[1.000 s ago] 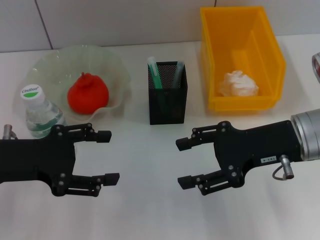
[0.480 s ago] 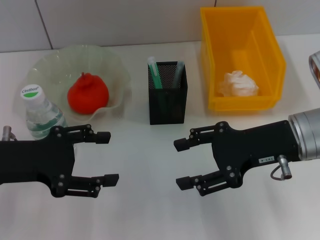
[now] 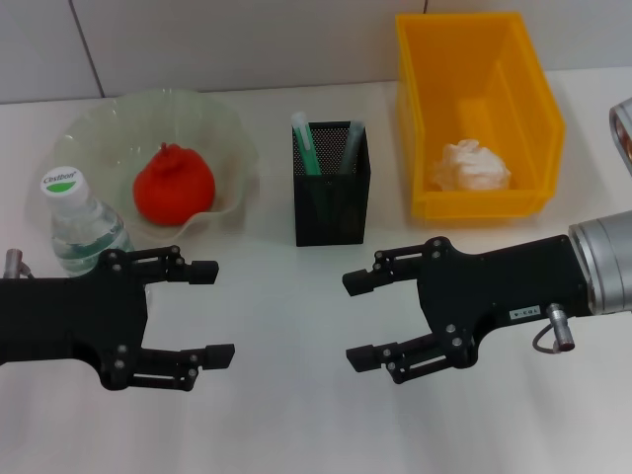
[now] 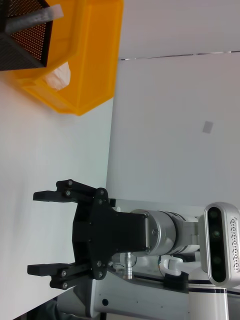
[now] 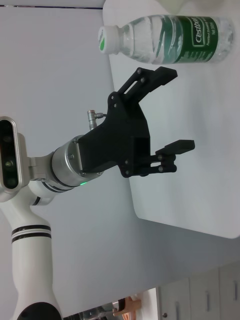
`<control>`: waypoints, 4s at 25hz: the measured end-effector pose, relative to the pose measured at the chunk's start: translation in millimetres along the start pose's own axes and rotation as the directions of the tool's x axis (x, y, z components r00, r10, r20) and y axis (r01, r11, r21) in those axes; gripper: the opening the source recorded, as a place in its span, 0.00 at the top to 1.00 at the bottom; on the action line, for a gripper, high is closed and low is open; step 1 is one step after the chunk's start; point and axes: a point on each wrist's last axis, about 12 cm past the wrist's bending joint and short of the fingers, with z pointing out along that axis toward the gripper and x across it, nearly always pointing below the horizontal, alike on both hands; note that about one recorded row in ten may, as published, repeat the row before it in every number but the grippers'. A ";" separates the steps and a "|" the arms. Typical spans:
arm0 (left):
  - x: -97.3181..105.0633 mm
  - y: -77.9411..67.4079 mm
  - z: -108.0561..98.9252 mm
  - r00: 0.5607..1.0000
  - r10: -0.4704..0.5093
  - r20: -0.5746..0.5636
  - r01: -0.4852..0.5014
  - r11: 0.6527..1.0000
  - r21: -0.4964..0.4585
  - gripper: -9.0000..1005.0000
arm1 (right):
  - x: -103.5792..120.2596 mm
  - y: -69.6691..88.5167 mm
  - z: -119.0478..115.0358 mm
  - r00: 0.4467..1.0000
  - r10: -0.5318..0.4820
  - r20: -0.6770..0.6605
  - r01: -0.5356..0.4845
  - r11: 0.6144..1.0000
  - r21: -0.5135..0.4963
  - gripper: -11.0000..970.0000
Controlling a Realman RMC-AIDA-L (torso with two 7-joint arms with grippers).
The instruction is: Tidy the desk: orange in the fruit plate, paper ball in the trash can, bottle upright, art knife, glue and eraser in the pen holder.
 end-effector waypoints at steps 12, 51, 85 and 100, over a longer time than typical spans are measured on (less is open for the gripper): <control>-1.3 0.6 1.6 1.000 0.004 0.000 -0.004 1.000 0.005 0.16 | 0.4 -0.1 0.4 1.000 0.003 0.001 -0.003 1.000 -0.002 0.21; 0.6 -0.6 3.8 1.000 -0.004 0.001 0.004 1.000 0.012 0.16 | 0.5 -1.2 2.9 1.000 0.010 0.004 -0.010 1.000 -0.011 0.21; 1.5 -0.3 5.0 1.000 -0.008 -0.017 0.009 1.000 0.018 0.16 | -0.4 -1.3 5.2 1.000 0.006 0.003 -0.006 1.000 -0.015 0.21; 1.1 -0.1 5.2 1.000 -0.005 -0.018 0.005 1.000 0.017 0.16 | -0.2 -0.9 6.6 1.000 0.004 -0.003 -0.004 1.000 -0.020 0.21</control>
